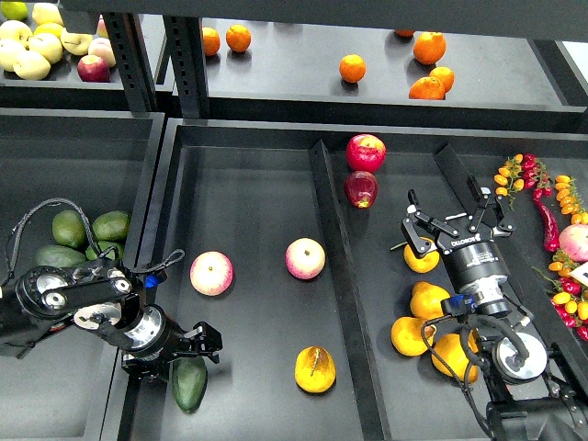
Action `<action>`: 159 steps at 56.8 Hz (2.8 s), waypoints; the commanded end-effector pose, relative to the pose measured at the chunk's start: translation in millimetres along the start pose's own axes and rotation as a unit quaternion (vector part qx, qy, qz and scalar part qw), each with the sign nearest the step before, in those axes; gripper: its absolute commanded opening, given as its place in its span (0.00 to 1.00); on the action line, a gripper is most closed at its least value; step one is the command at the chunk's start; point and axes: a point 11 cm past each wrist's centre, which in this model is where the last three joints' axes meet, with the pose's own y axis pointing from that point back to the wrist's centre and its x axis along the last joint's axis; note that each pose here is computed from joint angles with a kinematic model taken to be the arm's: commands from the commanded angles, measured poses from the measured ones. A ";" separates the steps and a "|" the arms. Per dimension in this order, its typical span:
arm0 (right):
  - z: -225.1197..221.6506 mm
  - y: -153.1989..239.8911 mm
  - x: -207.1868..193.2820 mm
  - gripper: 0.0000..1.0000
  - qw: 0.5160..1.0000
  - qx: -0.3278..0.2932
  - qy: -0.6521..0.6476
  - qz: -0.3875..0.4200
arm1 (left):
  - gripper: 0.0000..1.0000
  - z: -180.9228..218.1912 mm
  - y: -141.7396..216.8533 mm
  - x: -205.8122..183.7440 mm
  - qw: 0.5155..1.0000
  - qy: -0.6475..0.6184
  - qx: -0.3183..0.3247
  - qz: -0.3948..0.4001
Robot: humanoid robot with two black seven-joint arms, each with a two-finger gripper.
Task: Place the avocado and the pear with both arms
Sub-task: 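Close the left gripper on the avocado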
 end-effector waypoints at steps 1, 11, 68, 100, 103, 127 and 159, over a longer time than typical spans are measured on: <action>0.0 0.0 0.1 1.00 1.000 0.000 0.000 0.000 | 1.00 0.1 -0.2 -0.4 1.000 0.000 0.000 -0.001; 0.0 0.0 0.1 1.00 1.000 0.000 0.000 0.000 | 1.00 4.1 1.3 0.7 1.000 0.004 -0.008 0.000; 0.0 0.0 0.1 1.00 1.000 0.000 0.000 0.000 | 0.96 2.5 1.5 1.9 1.000 0.011 -0.009 0.000; -2.4 0.2 0.0 1.00 1.000 0.004 0.000 0.000 | 0.89 7.6 -2.1 0.8 1.000 0.009 -0.009 0.000; -2.4 0.2 0.0 1.00 1.000 0.004 0.000 0.000 | 0.88 7.5 -2.3 1.2 1.000 0.008 -0.008 0.001; -3.9 0.1 -0.8 1.00 1.000 0.006 0.000 -0.002 | 0.66 2.7 -8.2 -1.8 1.000 0.008 0.001 -0.001; -4.6 -0.1 -2.4 1.00 1.000 0.008 -0.003 -0.006 | 0.18 2.1 -4.5 9.6 0.999 0.029 -0.008 0.013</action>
